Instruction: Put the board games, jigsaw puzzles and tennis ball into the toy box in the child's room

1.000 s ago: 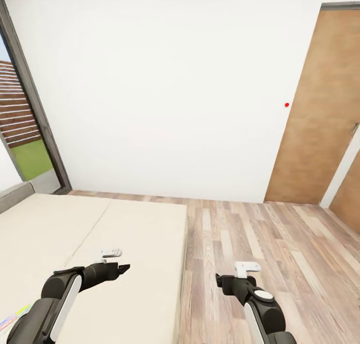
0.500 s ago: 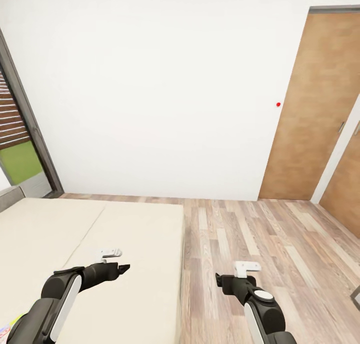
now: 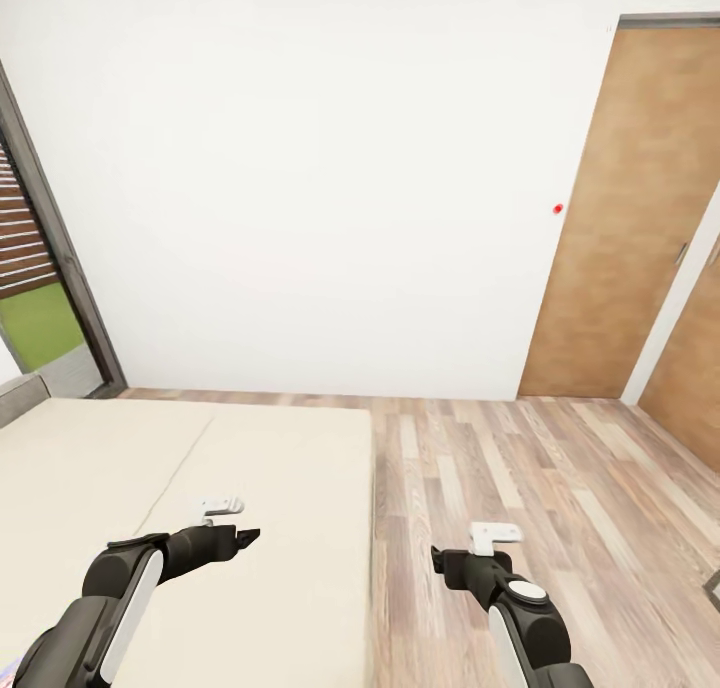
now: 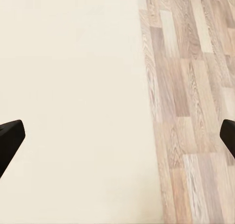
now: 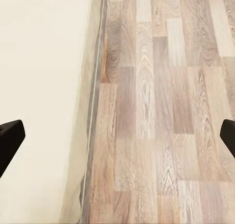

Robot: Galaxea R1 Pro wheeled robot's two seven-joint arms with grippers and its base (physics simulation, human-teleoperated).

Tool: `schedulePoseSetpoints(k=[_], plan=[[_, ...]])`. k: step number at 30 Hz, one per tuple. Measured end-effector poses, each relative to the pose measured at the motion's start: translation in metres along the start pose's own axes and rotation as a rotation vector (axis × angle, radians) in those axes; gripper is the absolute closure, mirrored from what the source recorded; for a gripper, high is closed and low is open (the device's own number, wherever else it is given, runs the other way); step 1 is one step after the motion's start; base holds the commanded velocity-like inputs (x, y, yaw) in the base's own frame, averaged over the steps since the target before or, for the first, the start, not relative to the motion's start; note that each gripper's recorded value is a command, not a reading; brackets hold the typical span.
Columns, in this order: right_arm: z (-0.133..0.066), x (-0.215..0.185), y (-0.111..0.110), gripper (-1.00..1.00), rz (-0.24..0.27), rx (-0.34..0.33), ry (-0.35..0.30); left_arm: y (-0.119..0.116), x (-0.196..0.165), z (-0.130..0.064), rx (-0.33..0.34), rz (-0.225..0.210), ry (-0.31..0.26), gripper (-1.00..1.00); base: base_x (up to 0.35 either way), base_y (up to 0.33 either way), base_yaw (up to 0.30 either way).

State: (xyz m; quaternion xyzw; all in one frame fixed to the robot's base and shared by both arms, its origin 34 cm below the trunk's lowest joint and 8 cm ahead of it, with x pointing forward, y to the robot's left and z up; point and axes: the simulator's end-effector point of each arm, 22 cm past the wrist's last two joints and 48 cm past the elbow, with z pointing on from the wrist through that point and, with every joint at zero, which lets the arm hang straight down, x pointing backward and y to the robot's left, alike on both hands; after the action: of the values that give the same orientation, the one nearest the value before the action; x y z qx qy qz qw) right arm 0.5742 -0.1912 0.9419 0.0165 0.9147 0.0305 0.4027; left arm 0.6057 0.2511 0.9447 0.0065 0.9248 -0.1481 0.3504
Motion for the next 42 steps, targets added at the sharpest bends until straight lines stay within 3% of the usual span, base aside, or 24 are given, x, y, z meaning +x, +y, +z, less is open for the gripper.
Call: schedulePoseSetpoints(k=[8, 30, 42], plan=[[0.0000, 0.0001, 0.0004, -1.00, 0.000, -0.001, 0.000, 0.0000, -0.0002, 0.0000, 0.000, 0.000, -0.001, -1.00, 0.000, 0.091, -0.163], [0.0000, 0.0000, 0.0004, -1.00, -0.001, -0.001, -0.001, 0.0002, -0.0001, -0.0001, 0.000, -0.001, -0.001, -1.00, -0.017, 0.102, -0.008], [0.0028, 0.0066, -0.0004, -1.00, 0.000, 0.002, 0.015, 0.0001, 0.0003, 0.0000, 0.000, -0.001, 0.001, -1.00, -0.001, 0.241, 0.000]])
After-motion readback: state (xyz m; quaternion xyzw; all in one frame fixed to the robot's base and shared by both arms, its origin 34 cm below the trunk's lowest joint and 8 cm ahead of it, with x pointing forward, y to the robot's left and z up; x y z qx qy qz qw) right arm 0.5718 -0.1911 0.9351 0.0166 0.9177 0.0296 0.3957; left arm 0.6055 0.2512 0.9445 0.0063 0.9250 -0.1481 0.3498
